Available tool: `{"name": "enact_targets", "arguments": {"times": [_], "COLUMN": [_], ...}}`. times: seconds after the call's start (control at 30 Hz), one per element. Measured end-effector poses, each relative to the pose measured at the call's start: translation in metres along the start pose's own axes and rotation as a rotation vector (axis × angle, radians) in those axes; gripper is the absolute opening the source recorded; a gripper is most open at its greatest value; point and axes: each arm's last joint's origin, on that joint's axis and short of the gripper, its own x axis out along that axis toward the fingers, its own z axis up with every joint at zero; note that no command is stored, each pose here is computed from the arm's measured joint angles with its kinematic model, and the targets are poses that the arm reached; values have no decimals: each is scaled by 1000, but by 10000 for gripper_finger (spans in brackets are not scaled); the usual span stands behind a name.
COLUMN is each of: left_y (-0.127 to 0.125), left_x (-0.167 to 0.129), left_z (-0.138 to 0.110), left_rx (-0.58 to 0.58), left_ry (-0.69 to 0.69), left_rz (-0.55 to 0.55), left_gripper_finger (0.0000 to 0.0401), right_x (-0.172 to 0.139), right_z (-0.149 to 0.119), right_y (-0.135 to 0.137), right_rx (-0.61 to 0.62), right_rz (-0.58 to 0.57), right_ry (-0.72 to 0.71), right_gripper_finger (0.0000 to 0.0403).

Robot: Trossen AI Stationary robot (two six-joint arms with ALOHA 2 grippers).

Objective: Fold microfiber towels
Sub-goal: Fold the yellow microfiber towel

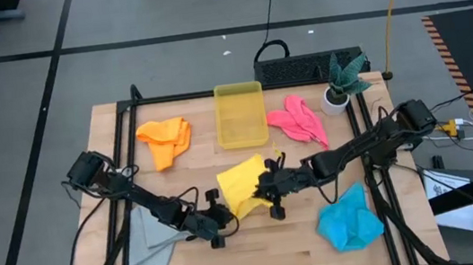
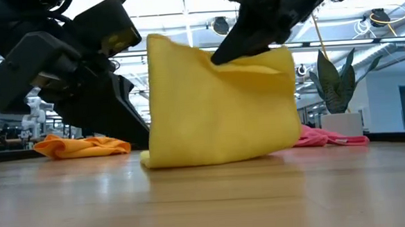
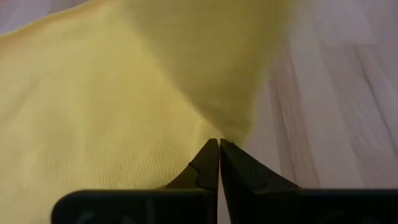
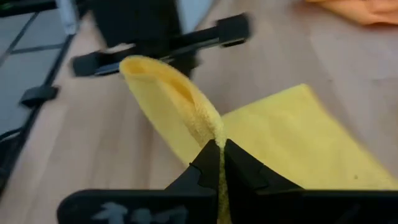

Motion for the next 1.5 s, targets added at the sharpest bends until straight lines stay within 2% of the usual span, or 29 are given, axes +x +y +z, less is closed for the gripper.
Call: {"name": "enact_targets", "arguments": {"times": [0.2,0.33,0.47,0.57,0.87,1.03,1.13,1.33,1.5], "left_y": [4,22,34,30,8,-3,-6,-4,4], "left_x": [-3,17,42,52,56,47,32,2,-3], "left_z": [3,4,-2,-5,-9,-1,6,11,-2], "left_rx": [18,19,25,7,78,119,137,112,74], "left_ry": [-63,-53,-55,-87,-164,-178,-159,-86,12], "left_rz": [162,176,45,-30,-187,-225,-170,69,220], "left_gripper_finger": [19,6,8,5,4,9,7,11,15], "right_x": [-3,-4,-4,-4,-23,-17,-8,6,17], "right_z": [-5,-5,-5,-5,3,1,-2,-7,-9], "right_y": [18,21,21,21,30,27,21,8,-6], "right_rx": [-28,-31,-38,-35,-34,-23,-17,-2,24], "right_rz": [65,76,74,75,116,100,76,39,33], "right_ry": [8,-4,0,1,-45,-34,-12,24,46], "right_gripper_finger": [2,2,2,2,2,2,2,2,2]}}
